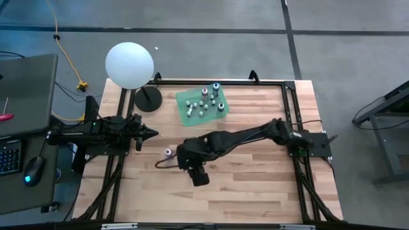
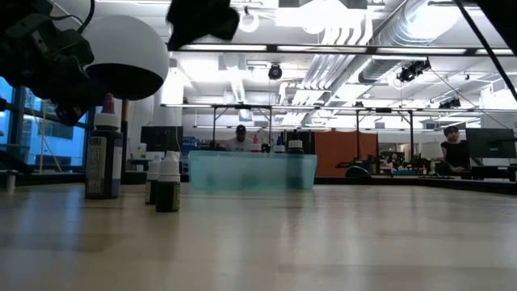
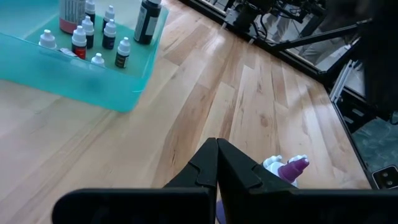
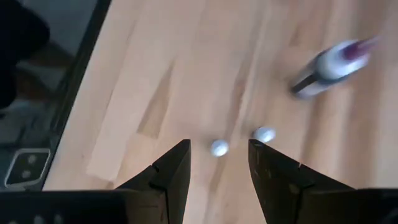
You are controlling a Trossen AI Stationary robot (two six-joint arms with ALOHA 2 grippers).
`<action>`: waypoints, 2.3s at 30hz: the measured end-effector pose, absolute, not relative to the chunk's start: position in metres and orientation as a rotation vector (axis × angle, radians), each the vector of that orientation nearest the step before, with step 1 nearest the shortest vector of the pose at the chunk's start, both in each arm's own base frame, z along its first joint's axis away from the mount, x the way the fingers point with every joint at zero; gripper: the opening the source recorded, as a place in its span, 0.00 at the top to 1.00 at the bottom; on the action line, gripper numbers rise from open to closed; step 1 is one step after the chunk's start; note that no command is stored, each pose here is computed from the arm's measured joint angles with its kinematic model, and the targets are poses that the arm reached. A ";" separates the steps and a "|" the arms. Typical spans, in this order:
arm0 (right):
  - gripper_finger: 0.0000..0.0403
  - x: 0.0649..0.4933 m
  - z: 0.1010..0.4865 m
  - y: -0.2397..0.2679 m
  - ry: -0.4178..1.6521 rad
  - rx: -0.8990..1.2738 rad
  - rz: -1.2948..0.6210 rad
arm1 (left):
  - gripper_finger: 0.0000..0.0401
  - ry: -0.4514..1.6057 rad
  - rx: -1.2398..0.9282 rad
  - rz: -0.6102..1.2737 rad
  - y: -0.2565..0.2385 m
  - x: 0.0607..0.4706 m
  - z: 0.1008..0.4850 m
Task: Pick & Place food coloring
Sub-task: Put the small green dye bottle in the green bin
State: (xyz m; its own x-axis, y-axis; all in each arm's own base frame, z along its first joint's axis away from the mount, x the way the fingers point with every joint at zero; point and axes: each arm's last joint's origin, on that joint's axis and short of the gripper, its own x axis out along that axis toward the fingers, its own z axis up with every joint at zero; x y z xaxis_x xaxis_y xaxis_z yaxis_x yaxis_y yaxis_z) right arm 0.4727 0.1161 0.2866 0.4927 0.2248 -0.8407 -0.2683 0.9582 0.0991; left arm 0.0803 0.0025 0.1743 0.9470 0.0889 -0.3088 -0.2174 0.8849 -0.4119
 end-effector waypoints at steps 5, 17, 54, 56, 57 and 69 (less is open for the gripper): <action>0.62 0.482 0.250 0.121 1.117 -0.026 0.349 | 1.00 0.288 -0.459 0.162 0.003 0.080 0.174; 0.63 0.497 0.200 0.122 1.187 -0.084 0.293 | 1.00 0.288 -0.459 0.162 0.003 0.080 0.174; 0.63 0.499 0.178 0.124 1.194 0.005 0.208 | 1.00 0.288 -0.459 0.162 0.003 0.080 0.174; 0.64 0.499 0.178 0.124 1.196 0.006 0.210 | 1.00 0.288 -0.458 0.162 0.003 0.080 0.174; 0.65 0.499 0.178 0.124 1.197 0.007 0.211 | 1.00 0.288 -0.459 0.162 0.003 0.080 0.174; 0.78 0.499 0.179 0.124 1.190 0.012 0.220 | 1.00 0.288 -0.458 0.162 0.003 0.080 0.174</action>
State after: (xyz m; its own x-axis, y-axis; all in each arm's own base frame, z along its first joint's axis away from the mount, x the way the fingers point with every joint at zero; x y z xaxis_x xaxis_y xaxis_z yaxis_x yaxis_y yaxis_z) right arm 0.4994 0.1241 0.1786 0.3531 0.1763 -0.9188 -0.1633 0.9786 0.1250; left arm 0.0803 0.0026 0.1743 0.9469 0.0892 -0.3088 -0.2176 0.8849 -0.4118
